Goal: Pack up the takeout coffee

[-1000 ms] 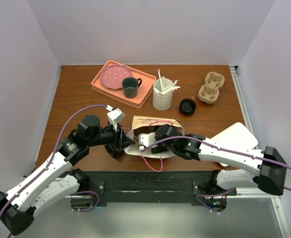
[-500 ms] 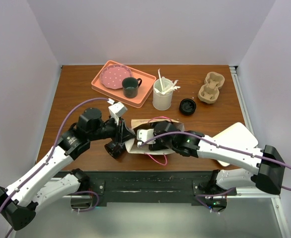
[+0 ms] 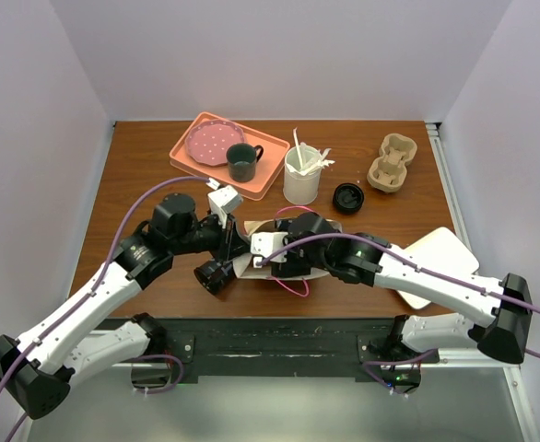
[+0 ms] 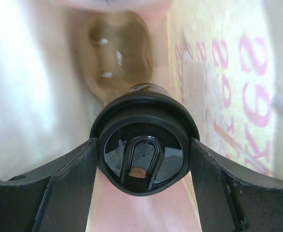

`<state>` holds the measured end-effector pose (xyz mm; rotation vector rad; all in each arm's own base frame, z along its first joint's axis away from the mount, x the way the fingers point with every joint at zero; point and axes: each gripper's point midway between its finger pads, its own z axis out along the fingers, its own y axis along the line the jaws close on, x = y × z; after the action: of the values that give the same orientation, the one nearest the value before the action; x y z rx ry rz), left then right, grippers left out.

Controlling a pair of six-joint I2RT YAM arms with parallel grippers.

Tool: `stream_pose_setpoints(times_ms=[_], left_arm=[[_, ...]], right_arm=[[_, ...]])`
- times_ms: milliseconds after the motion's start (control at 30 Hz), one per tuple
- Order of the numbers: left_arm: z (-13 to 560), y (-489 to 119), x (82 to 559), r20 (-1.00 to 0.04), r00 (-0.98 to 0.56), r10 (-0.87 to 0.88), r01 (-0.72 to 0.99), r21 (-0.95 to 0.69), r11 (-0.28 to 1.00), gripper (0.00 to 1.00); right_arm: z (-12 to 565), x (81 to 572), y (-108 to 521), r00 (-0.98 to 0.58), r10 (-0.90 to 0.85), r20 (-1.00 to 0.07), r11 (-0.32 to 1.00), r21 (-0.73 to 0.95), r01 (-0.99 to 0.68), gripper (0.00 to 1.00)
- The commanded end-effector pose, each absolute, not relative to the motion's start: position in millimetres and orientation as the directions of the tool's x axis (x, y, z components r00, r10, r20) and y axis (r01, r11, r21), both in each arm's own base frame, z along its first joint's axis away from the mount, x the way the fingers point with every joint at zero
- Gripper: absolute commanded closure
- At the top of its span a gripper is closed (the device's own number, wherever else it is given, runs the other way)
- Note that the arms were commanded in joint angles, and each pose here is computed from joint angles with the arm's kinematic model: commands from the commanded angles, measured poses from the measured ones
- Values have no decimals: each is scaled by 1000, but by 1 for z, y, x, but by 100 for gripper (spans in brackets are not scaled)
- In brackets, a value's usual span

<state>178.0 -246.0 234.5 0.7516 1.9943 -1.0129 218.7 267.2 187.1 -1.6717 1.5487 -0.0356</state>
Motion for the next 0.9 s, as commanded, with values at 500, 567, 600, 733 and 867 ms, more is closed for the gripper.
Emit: stream_pose_setpoints(times_ms=[500, 567, 600, 733, 867], left_arm=[[251, -254, 175, -826, -543, 152, 772, -420, 477, 89], [251, -255, 175, -823, -548, 148, 769, -427, 476, 89], [251, -255, 175, -820, -554, 145, 765, -433, 477, 89], [250, -256, 177, -815, -560, 148, 760, -435, 482, 89], [252, -256, 178, -814, -564, 140, 754, -439, 489, 89]], right_arm=[[145, 204, 267, 208, -852, -481, 60, -484, -873, 77], [143, 214, 267, 190, -861, -472, 95, -516, -852, 77], [143, 216, 268, 190, -863, -469, 98, -525, -846, 77], [149, 228, 271, 178, -858, -482, 149, -565, -812, 77], [150, 226, 268, 192, -854, -483, 140, -570, -810, 78]])
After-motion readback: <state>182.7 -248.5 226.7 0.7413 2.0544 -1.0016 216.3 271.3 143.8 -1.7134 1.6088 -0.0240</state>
